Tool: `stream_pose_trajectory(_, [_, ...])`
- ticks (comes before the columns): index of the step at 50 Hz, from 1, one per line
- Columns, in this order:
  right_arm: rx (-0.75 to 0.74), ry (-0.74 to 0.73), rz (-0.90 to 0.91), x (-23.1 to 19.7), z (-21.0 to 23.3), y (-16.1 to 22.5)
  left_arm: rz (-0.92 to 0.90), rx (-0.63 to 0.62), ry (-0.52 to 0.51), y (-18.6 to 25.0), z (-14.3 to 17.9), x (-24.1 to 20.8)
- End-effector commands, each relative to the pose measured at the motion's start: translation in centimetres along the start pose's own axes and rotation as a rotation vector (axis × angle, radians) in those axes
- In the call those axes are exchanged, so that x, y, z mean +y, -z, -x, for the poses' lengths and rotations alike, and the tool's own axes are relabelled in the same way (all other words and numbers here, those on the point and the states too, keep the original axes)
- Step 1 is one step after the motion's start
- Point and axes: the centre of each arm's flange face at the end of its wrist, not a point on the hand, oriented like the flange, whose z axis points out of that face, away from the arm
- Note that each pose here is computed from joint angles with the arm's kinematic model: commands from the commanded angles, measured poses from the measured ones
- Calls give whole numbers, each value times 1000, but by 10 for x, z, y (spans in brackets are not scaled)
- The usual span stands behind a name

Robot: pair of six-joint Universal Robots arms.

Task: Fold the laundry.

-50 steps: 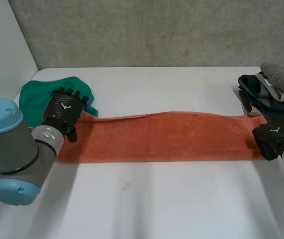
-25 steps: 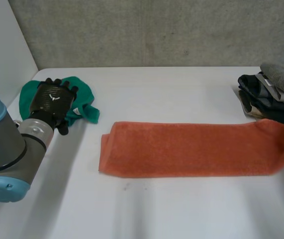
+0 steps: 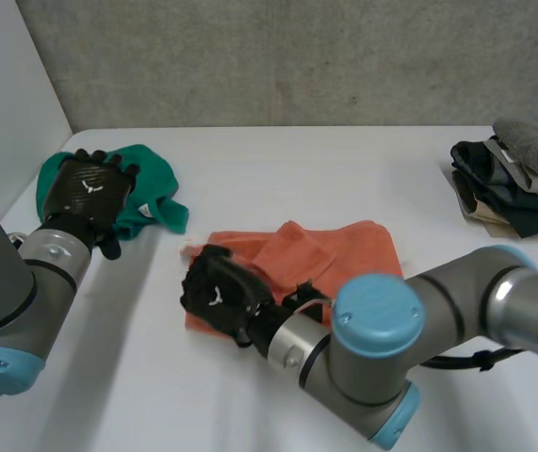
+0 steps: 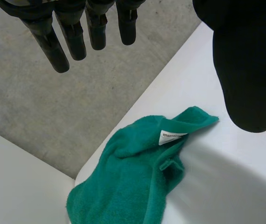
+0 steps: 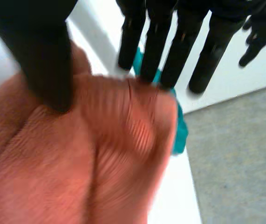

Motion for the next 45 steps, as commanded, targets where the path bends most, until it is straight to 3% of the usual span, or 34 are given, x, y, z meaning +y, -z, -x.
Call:
stream_pose_trajectory(1, [129, -65, 150, 7, -21, 11, -20, 3, -1, -2, -1, -6])
stream_pose_trajectory(5, [277, -210, 184, 0, -66, 36, -70, 10, -3, -2, -5, -21])
stream_pose_trajectory(8, [330, -356, 274, 20, -89, 63, -118, 40, -4, 3, -17, -36])
stream_pose_trajectory(14, [297, -563, 478, 57, -78, 96, -187, 107, -6, 8, -42, -57])
stream_pose_trajectory(26, [325, -567, 603, 92, -70, 123, -180, 333, 42, 3, -133, -45])
stream_pose_trajectory(34, [340, -565, 592, 91, -68, 122, -178, 380, 57, -21, -169, -30])
stream_pose_trajectory(39, [370, -538, 610, 94, -66, 121, -183, 321, 62, -46, -177, -21])
stream_pose_trajectory(45, [397, -518, 647, 102, -64, 122, -72, -37, 81, -84, -113, -1])
